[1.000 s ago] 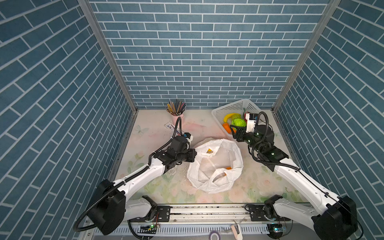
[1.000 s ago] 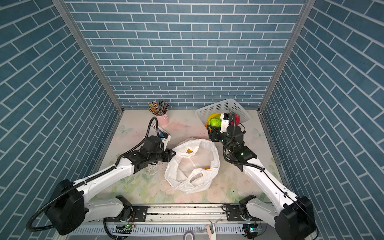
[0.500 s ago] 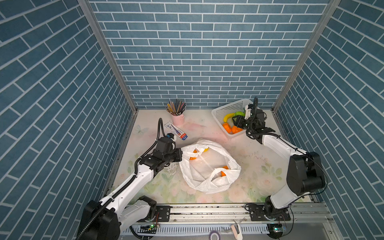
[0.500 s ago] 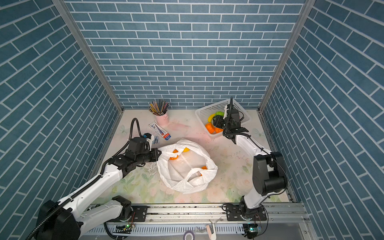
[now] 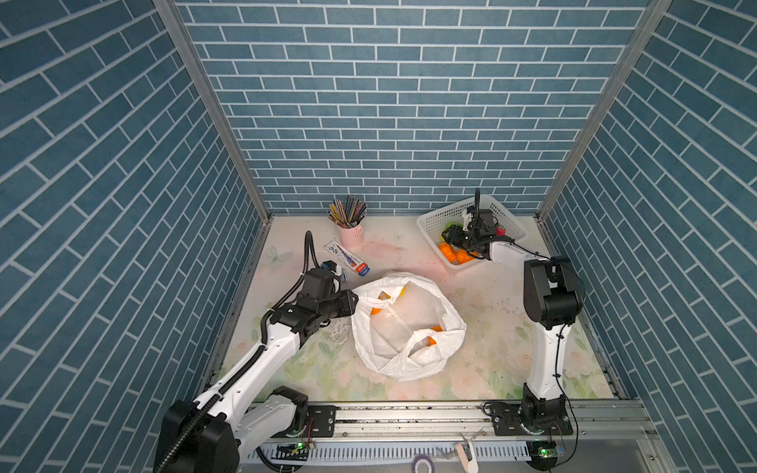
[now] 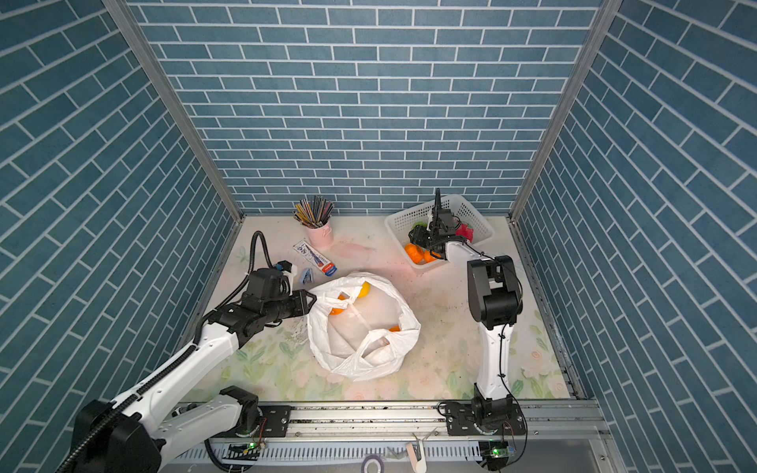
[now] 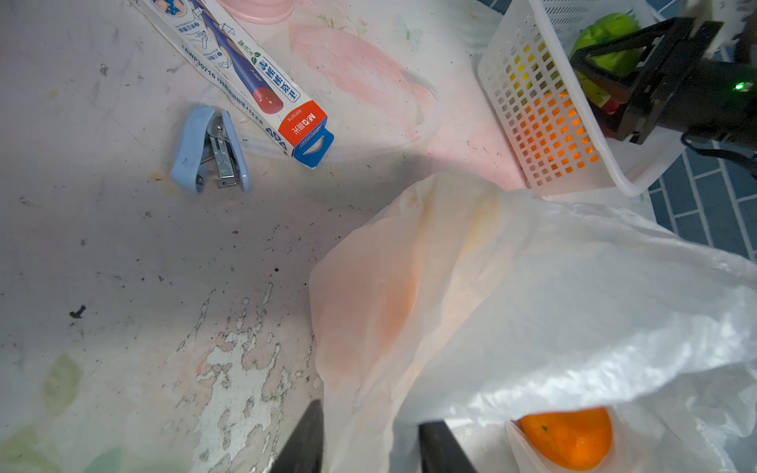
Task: Untie the knot of the plastic bag and take out the fruit
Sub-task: Place the fruit in the basket, then pick up the fruit from the plastic bag.
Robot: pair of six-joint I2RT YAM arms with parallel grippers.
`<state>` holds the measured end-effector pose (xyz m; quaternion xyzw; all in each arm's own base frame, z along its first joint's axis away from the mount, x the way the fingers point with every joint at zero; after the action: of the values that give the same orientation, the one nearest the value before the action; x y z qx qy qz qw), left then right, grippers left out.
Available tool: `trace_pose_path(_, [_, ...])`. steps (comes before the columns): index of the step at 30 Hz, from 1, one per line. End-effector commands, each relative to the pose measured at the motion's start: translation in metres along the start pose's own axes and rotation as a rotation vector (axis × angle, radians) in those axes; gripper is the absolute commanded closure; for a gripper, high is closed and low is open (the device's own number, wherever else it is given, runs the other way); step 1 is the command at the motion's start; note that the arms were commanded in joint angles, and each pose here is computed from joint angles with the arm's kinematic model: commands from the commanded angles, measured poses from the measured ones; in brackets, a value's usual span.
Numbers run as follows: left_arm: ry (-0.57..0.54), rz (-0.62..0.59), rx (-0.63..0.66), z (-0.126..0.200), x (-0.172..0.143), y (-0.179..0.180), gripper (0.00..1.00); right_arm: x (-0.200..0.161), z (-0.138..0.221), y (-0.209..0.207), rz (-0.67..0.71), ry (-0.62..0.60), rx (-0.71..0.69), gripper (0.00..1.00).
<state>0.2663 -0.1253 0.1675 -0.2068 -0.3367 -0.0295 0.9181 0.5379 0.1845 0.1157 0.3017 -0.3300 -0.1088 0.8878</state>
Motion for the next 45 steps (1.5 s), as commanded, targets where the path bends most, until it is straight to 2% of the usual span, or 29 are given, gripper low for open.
trace_pose_path(1, [-0.007,-0.003,0.016,0.002,0.009,0.001,0.54,0.000,-0.013,0.002,-0.031,0.052,0.027,0.41])
trace_pose_path(7, [-0.022,-0.016,0.003,0.004,0.016,-0.003,0.44,-0.005,-0.034,0.004,-0.029,0.137,0.056,0.30])
trace_pose_path(12, [-0.012,-0.021,-0.007,0.002,0.017,-0.005,0.40,0.006,-0.024,0.013,-0.009,0.122,0.049,0.22])
trace_pose_path(18, [-0.018,-0.027,-0.027,0.002,0.016,-0.007,0.38,0.026,0.017,0.033,0.052,0.048,0.033,0.20])
trace_pose_path(26, [-0.015,-0.028,-0.088,-0.002,0.014,-0.015,0.36,0.032,0.106,0.066,0.123,-0.075,0.071,0.19])
trace_pose_path(32, [-0.018,-0.026,-0.121,-0.007,0.017,-0.019,0.36,0.003,0.179,0.097,0.203,-0.127,0.135,0.20])
trace_pose_path(37, [-0.009,-0.028,-0.141,-0.012,0.019,-0.022,0.37,-0.045,0.228,0.124,0.311,-0.140,0.229,0.20])
trace_pose_path(45, [0.001,-0.029,-0.153,-0.019,0.020,-0.024,0.48,-0.135,0.261,0.163,0.491,-0.005,0.352,0.21])
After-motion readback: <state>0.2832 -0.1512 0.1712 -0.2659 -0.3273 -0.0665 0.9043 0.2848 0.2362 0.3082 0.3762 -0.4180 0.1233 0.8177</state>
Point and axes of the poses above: each gripper's point midway between its finger pads, its own z axis back along the fingers, its own y axis along the line the jaws close on, x = y × z, the point moved 3 cm from there along z, back along the fingers, and after that the axes turned 8 degrees about -z, right-handed, at the moved point
